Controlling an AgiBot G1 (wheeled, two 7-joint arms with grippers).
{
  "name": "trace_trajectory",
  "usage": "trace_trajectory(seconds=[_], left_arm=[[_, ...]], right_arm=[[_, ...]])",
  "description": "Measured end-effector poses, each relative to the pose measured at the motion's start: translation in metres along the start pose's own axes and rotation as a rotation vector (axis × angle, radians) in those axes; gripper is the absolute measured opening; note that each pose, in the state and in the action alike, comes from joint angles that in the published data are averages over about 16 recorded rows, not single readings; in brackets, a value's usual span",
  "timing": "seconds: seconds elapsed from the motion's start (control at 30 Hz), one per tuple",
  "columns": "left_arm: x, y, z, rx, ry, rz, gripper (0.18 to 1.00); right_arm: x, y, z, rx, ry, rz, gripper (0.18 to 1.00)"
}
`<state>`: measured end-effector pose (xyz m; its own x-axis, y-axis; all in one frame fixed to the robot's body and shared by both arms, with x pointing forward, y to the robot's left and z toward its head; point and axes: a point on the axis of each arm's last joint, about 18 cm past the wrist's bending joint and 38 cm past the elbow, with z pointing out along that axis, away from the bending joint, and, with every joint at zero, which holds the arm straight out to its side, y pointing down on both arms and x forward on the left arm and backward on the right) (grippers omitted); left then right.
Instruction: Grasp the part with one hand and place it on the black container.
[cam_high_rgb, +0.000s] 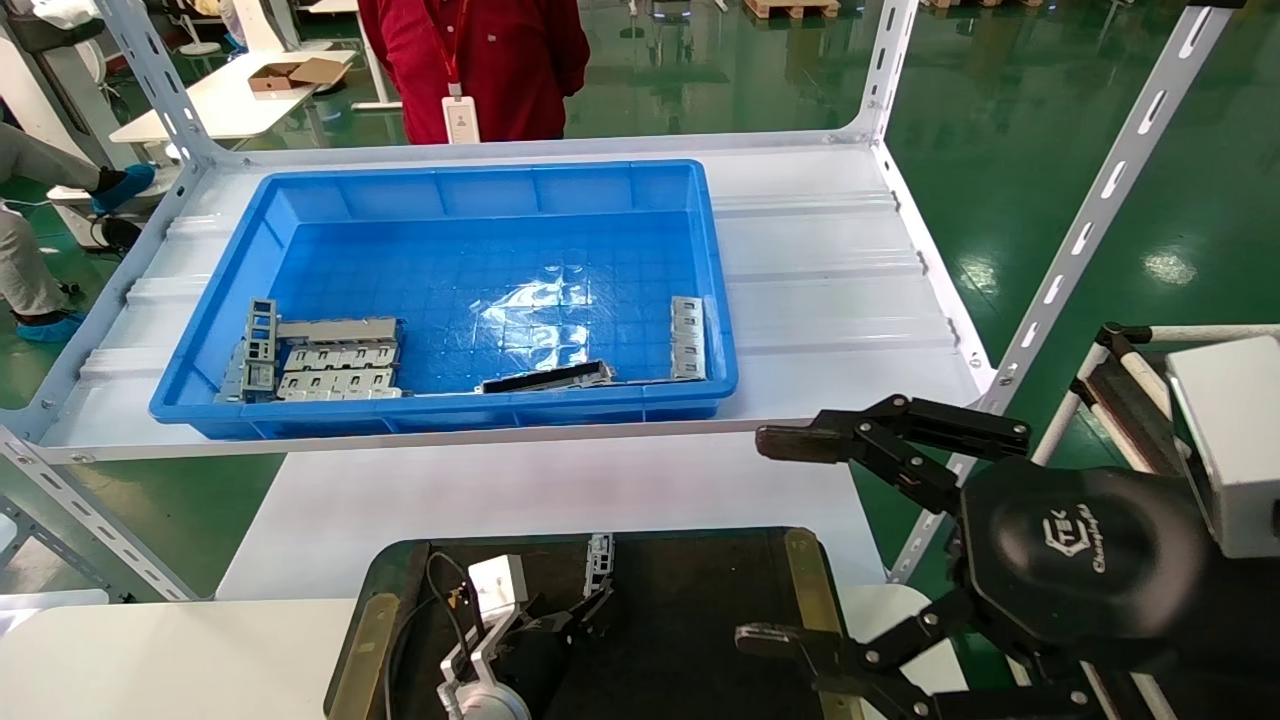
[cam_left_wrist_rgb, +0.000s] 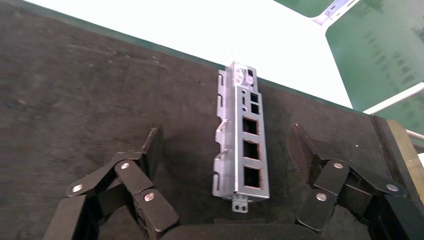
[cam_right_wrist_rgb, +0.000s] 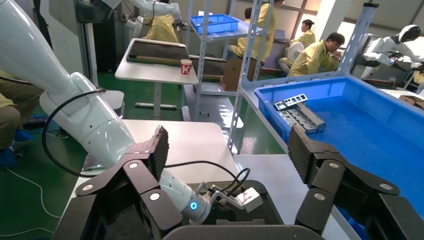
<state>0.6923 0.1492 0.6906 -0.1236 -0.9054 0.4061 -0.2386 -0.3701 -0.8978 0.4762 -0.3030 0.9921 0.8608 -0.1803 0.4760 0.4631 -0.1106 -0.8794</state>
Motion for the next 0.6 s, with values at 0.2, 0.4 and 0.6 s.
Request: trace_trajectory(seconds=[0.2, 0.4, 0.6], left_arm=[[0.001, -0.011, -0.011, 0.009, 0.035, 0.031, 0.916], [-0.005, -0.022, -0.027, 0.017, 0.072, 0.073, 0.972], [-0.016, -0.032, -0.047, 0.022, 0.106, 0.122, 0.996]], right_arm=[[0.000, 0.000, 0.000, 0.000, 0.000, 0.000, 0.879], [0.000, 0.000, 0.000, 0.000, 0.000, 0.000, 0.951], [0.000, 0.000, 0.000, 0.000, 0.000, 0.000, 0.986]])
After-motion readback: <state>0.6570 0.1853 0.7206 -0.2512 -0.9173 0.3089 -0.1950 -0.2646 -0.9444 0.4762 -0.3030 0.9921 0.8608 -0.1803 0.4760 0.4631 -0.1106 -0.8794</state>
